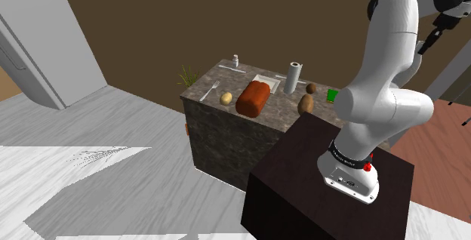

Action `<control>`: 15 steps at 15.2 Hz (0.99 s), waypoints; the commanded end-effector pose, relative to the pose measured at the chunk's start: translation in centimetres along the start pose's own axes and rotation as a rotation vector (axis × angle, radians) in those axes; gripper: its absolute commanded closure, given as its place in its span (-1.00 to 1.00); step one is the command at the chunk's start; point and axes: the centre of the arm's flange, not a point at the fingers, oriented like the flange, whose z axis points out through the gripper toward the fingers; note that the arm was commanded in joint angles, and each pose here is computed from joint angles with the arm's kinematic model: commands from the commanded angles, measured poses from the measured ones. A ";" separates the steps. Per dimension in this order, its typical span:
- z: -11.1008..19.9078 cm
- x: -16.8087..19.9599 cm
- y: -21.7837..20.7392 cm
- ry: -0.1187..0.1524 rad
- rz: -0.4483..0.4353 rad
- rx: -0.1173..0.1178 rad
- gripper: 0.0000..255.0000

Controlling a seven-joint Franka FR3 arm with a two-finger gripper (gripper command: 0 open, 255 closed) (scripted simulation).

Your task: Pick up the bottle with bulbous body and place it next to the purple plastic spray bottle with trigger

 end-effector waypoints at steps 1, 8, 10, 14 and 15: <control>1.0 -0.2 0.1 0.000 0.000 -0.001 1.00; 4.7 -0.4 0.1 0.000 0.000 -0.001 1.00; 5.8 -0.5 0.1 0.000 0.000 -0.001 1.00; 7.9 -0.6 0.1 0.000 0.000 -0.001 1.00; 8.4 -0.7 0.1 0.000 0.000 -0.001 1.00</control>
